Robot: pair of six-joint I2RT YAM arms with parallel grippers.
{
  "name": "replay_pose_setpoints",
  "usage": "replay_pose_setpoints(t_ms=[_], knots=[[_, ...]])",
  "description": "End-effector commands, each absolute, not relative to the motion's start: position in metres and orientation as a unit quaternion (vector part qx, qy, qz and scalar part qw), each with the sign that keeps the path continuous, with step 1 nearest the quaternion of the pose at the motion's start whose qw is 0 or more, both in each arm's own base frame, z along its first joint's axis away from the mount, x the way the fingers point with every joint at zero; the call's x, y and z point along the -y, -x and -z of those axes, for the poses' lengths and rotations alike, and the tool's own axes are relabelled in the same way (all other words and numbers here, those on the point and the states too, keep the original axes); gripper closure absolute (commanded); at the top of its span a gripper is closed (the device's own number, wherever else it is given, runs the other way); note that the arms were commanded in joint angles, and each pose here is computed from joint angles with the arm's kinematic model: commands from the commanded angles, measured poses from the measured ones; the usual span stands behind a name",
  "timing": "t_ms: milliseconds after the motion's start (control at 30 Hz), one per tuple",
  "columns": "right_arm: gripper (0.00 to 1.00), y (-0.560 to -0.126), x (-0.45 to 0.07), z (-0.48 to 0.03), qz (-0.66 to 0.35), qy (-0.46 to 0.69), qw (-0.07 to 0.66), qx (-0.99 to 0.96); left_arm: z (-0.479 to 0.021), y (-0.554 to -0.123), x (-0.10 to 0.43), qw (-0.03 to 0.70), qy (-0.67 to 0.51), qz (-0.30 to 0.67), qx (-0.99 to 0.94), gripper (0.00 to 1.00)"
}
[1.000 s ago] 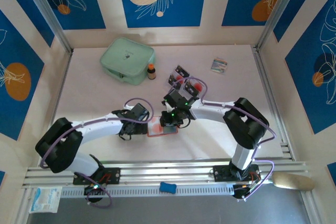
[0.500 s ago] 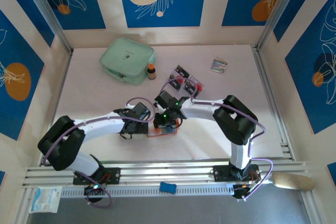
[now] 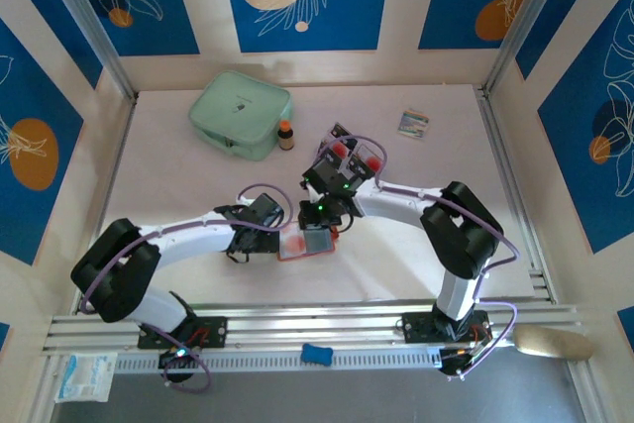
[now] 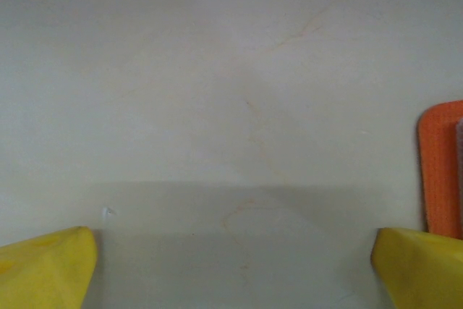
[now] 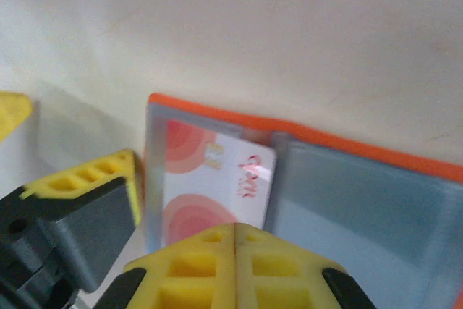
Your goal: Put the credit cards into the card holder
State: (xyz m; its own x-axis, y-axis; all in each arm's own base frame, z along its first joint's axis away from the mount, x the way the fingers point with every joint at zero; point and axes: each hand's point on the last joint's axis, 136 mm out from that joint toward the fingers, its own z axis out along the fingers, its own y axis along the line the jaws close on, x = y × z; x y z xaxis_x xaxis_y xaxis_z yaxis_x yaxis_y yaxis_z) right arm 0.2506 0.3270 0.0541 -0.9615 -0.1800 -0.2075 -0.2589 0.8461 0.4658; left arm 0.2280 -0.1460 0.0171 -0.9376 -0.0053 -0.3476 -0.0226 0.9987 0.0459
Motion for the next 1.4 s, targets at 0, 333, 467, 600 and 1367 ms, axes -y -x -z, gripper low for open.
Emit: replay_pose_setpoints(t_ms=[0, 333, 467, 600, 1367], knots=[[0.93, -0.245, -0.319, -0.046, -0.239, 0.119, 0.064, -0.962, -0.010, -0.231, 0.140, 0.177, 0.005, -0.042, -0.983, 0.00], [0.95, -0.233, -0.338, -0.025, -0.234, 0.136, 0.037, -0.962, -0.010, -0.232, 0.140, 0.177, 0.005, -0.043, -0.983, 0.00], [0.95, -0.225, -0.348, -0.020, -0.235, 0.146, 0.025, -0.961, -0.010, -0.232, 0.140, 0.177, 0.004, -0.043, -0.983, 0.00], [0.96, -0.222, -0.357, -0.024, -0.238, 0.154, 0.025, -0.959, -0.010, -0.232, 0.140, 0.178, 0.005, -0.043, -0.983, 0.00], [0.97, -0.220, -0.334, -0.038, -0.227, 0.135, 0.042, -0.964, -0.031, -0.222, 0.121, 0.194, 0.025, -0.038, -0.980, 0.00]])
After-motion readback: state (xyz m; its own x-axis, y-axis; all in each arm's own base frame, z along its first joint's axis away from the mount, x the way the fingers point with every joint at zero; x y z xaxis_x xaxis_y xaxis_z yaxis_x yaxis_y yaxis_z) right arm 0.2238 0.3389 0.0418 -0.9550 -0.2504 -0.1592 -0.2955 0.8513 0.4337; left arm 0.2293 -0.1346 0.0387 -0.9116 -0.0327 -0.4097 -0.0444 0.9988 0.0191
